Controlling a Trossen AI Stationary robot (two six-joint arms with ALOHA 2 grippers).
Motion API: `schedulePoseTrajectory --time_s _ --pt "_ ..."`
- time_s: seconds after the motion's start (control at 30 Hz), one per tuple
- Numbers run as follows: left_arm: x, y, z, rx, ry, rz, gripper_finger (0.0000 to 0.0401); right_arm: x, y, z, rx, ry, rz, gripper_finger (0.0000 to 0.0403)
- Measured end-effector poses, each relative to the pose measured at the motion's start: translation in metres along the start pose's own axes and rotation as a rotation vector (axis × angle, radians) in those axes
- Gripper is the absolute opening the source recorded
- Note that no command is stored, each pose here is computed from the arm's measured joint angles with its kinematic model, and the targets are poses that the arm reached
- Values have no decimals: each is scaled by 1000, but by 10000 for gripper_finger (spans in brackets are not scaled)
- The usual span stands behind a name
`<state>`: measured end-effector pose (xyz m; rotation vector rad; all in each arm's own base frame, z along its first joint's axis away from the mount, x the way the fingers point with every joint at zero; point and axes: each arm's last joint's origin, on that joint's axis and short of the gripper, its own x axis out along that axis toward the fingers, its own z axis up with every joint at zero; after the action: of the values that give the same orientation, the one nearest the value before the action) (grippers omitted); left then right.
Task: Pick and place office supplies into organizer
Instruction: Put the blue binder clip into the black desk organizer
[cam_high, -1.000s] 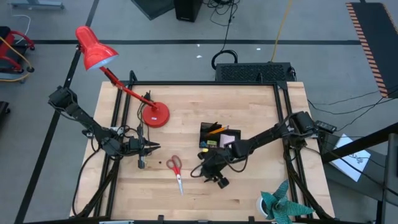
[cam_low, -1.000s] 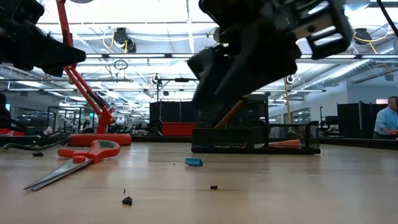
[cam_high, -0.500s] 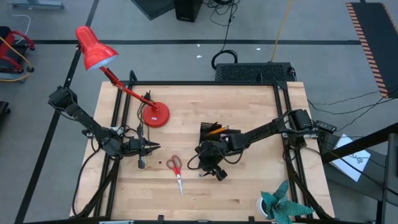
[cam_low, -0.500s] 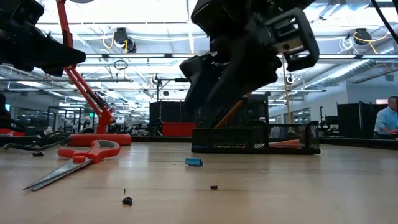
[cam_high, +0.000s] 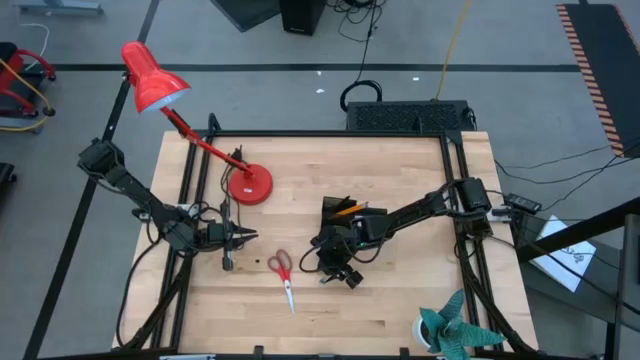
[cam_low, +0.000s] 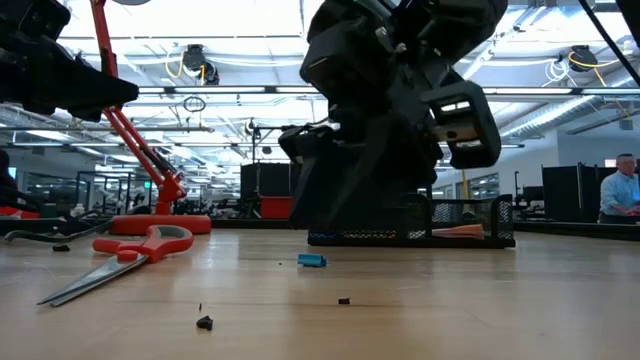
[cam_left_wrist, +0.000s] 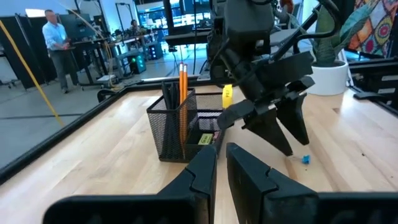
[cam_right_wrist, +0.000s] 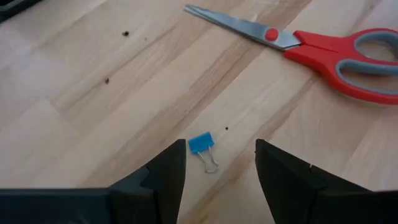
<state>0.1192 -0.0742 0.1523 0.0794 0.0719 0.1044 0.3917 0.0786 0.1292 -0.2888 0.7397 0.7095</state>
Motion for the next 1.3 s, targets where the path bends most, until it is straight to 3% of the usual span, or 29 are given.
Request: schedulePoseTrajectory --time_s 0.33,0.67,1.03,1.3 --pt "0 0 0 13 1 0 47 28 0 -20 10 9 78 162" --pt "0 0 0 10 0 -1 47 32 0 -27 36 48 84 157" --pt "0 0 0 6 1 -1 47 32 2 -37 78 128 109 103" --pt "0 0 0 6 0 -1 47 32 -3 -31 161 64 66 50"
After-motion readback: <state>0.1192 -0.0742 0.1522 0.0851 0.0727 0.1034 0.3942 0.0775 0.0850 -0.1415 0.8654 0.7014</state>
